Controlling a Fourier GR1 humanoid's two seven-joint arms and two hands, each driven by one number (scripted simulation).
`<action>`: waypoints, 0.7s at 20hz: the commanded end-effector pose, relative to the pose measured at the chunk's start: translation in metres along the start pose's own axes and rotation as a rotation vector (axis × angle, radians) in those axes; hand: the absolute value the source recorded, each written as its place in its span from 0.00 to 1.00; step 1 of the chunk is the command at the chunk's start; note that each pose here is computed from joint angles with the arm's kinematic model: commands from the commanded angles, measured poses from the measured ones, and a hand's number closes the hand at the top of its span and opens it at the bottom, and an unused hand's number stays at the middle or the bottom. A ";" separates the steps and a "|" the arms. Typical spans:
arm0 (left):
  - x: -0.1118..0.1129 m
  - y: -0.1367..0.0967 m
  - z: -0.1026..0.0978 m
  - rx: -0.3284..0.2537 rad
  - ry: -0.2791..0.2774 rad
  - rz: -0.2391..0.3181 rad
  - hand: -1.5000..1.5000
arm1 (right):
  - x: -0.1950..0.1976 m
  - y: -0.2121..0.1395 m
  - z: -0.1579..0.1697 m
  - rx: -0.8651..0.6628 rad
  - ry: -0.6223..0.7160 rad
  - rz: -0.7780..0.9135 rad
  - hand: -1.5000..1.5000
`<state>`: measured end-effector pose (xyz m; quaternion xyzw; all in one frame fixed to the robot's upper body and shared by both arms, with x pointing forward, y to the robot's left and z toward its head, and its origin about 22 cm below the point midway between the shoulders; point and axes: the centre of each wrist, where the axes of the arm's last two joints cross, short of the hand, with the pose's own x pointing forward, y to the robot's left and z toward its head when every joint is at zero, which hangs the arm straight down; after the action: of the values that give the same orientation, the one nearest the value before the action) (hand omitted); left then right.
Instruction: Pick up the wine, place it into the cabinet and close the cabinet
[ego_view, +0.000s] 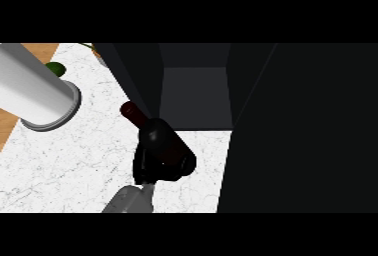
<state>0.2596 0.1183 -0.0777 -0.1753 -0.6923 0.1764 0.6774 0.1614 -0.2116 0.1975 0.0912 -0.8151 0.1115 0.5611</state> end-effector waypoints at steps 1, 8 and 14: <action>0.006 -0.009 -0.005 0.006 0.003 -0.005 1.00 | -0.004 -0.010 -0.008 0.019 -0.017 -0.040 0.00; -0.011 -0.021 -0.006 -0.024 -0.041 -0.014 1.00 | 0.003 -0.009 0.011 0.021 -0.018 -0.035 0.00; -0.007 -0.018 -0.054 0.001 -0.069 -0.044 1.00 | -0.001 -0.003 0.010 0.038 -0.021 -0.024 0.00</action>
<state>0.2976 0.1020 -0.0780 -0.1640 -0.7117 0.1702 0.6616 0.1630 -0.2133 0.1891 0.1058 -0.8152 0.1139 0.5579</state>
